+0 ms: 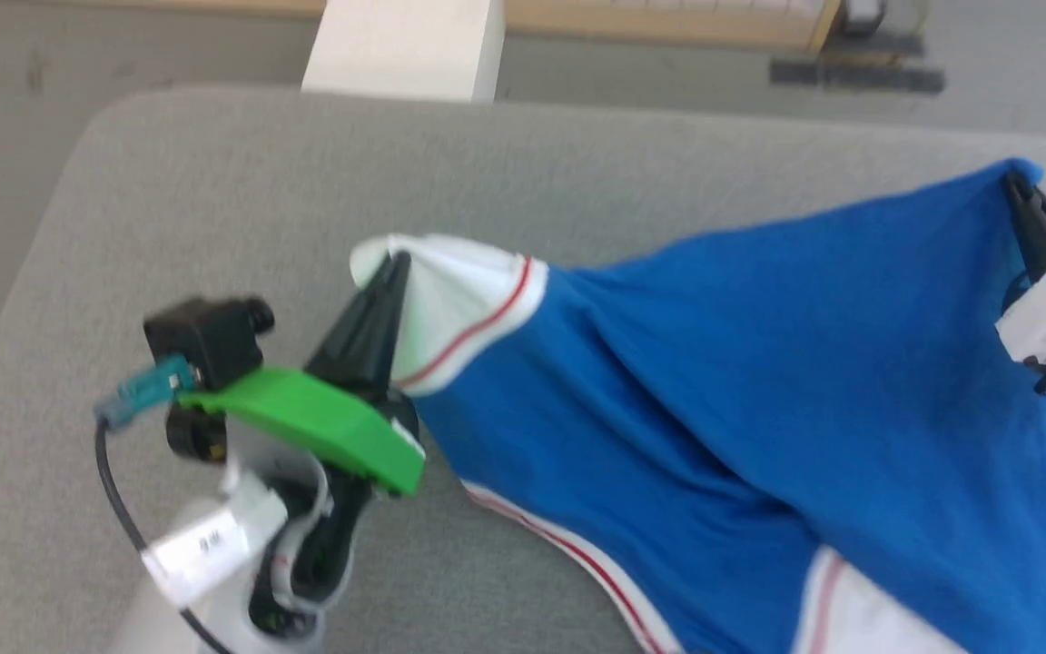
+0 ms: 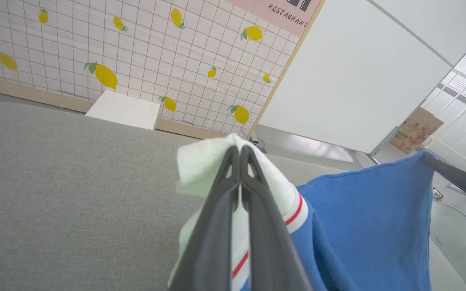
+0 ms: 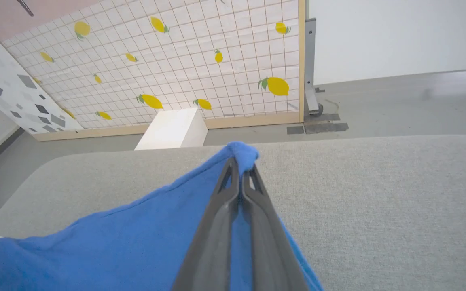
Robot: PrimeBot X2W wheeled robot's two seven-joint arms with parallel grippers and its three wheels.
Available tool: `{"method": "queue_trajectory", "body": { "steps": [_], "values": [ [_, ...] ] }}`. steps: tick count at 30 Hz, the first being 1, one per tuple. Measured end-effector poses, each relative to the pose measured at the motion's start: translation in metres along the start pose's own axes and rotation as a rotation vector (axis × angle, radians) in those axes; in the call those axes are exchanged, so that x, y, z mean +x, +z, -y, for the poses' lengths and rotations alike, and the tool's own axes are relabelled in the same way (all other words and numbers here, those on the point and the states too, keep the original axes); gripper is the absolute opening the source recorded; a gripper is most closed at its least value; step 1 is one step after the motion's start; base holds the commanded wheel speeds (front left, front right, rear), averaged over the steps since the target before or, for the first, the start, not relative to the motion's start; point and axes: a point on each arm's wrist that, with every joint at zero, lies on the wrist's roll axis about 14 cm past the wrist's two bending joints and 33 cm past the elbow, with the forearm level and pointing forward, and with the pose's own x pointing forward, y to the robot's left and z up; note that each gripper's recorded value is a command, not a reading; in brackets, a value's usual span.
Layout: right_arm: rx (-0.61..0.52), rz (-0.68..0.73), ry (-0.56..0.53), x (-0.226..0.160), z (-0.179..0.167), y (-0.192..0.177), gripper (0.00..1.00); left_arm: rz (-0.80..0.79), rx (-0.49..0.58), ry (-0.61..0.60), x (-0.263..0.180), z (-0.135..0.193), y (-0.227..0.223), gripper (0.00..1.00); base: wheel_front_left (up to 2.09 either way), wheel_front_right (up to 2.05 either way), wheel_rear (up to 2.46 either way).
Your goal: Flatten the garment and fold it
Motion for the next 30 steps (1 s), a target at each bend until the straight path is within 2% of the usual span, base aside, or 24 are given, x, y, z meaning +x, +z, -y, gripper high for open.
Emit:
{"method": "queue_trajectory", "body": {
  "steps": [8,9,14,21,30],
  "values": [
    [-0.039,0.232,0.041,-0.04,-0.022,0.086,0.0,0.161,0.166,-0.088,0.019,0.032,0.084,0.0,0.0,0.0,0.0],
    [-0.059,0.302,0.053,-0.05,-0.031,0.116,0.0,0.219,0.214,-0.099,0.027,0.041,0.117,0.0,0.0,0.0,0.0],
    [-0.103,0.397,0.049,-0.063,-0.041,0.164,0.0,0.312,0.284,-0.11,0.038,0.058,0.168,0.0,0.0,0.0,0.0],
    [-0.168,0.461,0.016,-0.07,-0.049,0.208,0.0,0.351,0.383,-0.092,0.058,0.073,0.21,0.0,0.0,0.0,0.0],
    [-0.188,0.45,-0.013,-0.049,-0.053,0.231,0.0,0.359,0.4,-0.058,0.089,0.078,0.241,0.0,0.0,0.0,0.0]
  ]
}}
